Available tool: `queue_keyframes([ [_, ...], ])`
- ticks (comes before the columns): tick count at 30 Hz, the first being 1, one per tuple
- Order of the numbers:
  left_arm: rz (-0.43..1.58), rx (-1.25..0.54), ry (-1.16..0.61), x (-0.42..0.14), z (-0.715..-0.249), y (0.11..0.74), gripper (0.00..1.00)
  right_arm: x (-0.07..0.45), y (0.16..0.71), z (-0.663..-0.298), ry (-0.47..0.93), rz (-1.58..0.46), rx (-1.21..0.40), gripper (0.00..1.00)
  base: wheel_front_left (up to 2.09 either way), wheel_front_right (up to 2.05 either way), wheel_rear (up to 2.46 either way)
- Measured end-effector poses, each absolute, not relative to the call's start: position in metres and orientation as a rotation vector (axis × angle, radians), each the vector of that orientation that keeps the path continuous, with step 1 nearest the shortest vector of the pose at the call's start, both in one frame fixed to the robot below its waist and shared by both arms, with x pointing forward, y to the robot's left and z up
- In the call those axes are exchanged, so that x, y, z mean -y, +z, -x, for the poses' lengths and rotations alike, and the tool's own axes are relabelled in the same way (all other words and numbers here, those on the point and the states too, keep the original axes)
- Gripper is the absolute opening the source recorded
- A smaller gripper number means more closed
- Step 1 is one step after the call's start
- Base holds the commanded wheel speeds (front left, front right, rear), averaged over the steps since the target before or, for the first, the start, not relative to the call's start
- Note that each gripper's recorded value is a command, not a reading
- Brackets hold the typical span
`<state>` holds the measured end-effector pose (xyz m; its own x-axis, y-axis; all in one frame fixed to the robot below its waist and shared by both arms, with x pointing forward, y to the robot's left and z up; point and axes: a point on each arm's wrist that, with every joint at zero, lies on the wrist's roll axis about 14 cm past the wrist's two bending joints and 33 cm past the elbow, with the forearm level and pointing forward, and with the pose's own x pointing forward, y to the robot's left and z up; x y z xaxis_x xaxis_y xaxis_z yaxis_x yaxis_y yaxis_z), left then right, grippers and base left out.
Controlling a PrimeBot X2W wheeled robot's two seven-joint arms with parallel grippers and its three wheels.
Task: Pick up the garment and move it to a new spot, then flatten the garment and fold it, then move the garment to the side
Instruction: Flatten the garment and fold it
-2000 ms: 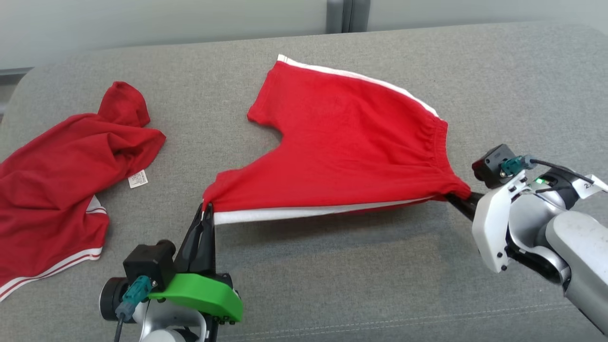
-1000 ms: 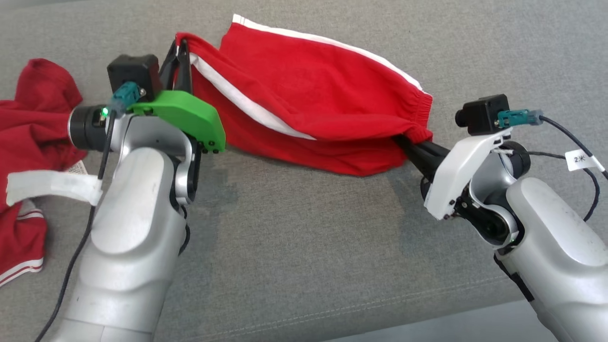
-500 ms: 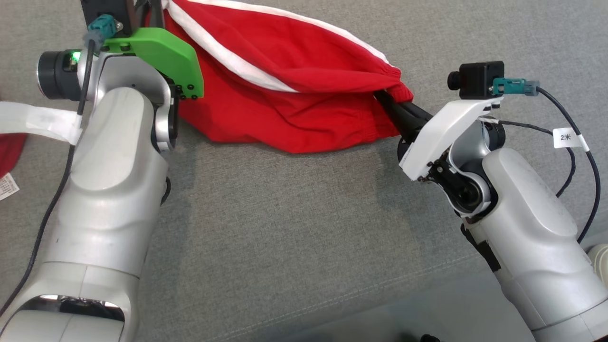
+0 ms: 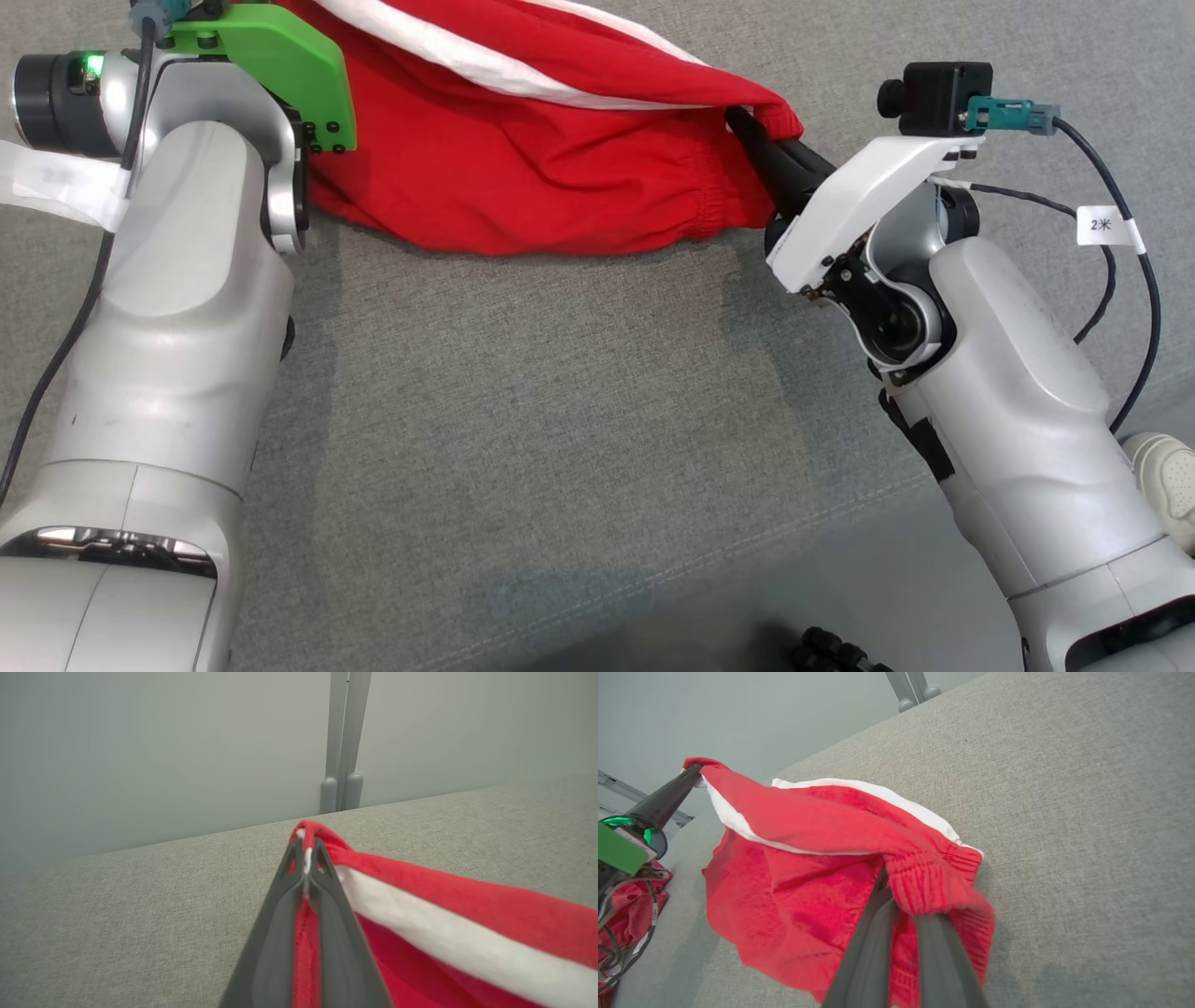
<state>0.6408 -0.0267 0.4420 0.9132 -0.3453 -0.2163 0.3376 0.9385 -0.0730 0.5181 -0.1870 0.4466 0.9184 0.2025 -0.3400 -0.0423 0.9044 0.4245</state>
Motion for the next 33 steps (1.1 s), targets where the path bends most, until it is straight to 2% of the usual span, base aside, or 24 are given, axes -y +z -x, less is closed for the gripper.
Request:
queue_keyframes([
  [12, 0.008, -0.220, -0.353, 0.026, -0.643, 0.442, 0.00, 0.197, 0.449, -0.528, 0.084, -0.418, -0.369, 0.00, 0.00, 0.00, 0.00],
  [13, 0.007, -0.215, -0.356, 0.027, -0.643, 0.443, 0.00, 0.198, 0.447, -0.527, 0.080, -0.417, -0.374, 0.03, 0.00, 0.00, 0.00],
  [14, 0.005, -0.213, -0.361, 0.028, -0.643, 0.444, 0.01, 0.197, 0.446, -0.527, 0.079, -0.419, -0.378, 0.40, 0.00, 0.00, 0.00],
  [15, 0.003, -0.214, -0.365, 0.030, -0.642, 0.444, 0.31, 0.196, 0.446, -0.526, 0.079, -0.426, -0.380, 1.00, 0.00, 0.00, 0.00],
  [16, -0.001, -0.207, -0.369, 0.031, -0.642, 0.445, 0.96, 0.196, 0.445, -0.526, 0.079, -0.428, -0.381, 1.00, 0.00, 0.00, 0.00],
  [17, -0.005, -0.207, -0.371, 0.031, -0.642, 0.446, 1.00, 0.195, 0.445, -0.525, 0.080, -0.426, -0.381, 1.00, 0.00, 0.00, 0.00],
  [27, -0.054, -0.212, -0.369, 0.024, -0.636, 0.447, 1.00, 0.188, 0.453, -0.521, 0.114, -0.391, -0.380, 1.00, 0.00, 0.00, 0.00],
  [33, -0.079, -0.234, -0.352, 0.011, -0.627, 0.442, 1.00, 0.199, 0.460, -0.504, 0.112, -0.302, -0.343, 1.00, 0.00, 0.00, 0.00],
])
